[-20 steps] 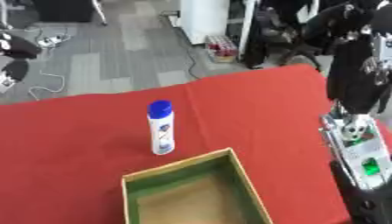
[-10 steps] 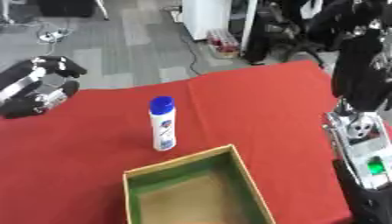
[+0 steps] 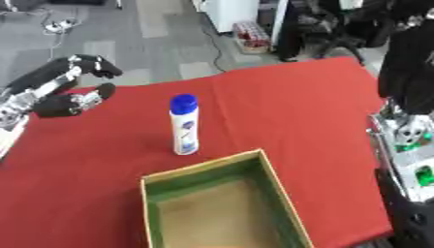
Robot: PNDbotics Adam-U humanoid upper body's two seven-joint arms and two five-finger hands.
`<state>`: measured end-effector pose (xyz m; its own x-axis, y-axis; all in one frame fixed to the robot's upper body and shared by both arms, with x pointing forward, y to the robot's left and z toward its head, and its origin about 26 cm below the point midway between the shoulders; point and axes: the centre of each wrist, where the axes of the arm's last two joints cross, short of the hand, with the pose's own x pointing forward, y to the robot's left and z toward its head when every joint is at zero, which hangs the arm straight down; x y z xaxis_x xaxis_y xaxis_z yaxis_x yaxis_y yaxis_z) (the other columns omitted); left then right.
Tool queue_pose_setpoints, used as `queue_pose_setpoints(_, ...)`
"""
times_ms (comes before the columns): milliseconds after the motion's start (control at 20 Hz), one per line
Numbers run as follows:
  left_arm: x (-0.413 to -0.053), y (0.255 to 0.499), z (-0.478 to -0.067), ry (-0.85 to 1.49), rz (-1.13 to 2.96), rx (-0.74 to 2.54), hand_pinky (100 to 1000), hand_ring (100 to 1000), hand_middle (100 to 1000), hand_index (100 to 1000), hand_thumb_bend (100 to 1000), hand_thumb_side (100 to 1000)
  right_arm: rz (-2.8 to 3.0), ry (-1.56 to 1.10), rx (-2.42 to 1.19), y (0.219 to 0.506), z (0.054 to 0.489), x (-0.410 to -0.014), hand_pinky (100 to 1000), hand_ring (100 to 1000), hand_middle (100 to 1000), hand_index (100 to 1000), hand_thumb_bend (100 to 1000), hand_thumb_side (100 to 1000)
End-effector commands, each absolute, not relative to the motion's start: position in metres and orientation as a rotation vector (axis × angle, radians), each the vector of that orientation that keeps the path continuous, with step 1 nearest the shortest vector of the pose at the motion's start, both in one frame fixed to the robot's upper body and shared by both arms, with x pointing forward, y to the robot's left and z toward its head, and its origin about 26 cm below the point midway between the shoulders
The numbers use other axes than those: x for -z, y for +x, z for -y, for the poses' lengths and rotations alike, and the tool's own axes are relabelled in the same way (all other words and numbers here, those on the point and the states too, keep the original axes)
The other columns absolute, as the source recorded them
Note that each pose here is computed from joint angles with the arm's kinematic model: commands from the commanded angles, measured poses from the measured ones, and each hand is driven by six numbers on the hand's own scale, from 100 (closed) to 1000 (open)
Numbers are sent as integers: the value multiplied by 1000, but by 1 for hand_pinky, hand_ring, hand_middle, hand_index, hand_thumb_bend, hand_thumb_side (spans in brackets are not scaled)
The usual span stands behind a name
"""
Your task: Pick up objects on the table and place them in the box.
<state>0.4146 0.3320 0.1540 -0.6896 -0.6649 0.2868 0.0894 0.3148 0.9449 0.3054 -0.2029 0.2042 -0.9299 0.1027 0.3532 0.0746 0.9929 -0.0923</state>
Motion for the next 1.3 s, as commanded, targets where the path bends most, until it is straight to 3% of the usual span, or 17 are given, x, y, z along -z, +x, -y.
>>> queue_pose_setpoints(50,-163,421,-339,553,1930,1425,726,743,716,829,138,1000,2801,-101,-118,304,199,-214,407,482,622,775,100,1000)
queue_pose_setpoints(550,-141,431,-352,571,1881,1441,727,742,714,828,138,1000,2754,-28,-395,303,184,-217,417,486,618,776,100,1000)
queue_pose_setpoints(950,-122,437,-337,516,1869,1502,729,744,713,827,146,1000,2729,42,-599,303,172,-221,427,496,627,781,100,1000)
queue_pose_setpoints(1300,-120,443,-305,451,1917,1585,734,745,711,830,290,1000,2719,51,-653,303,172,-221,432,501,632,781,100,1000)
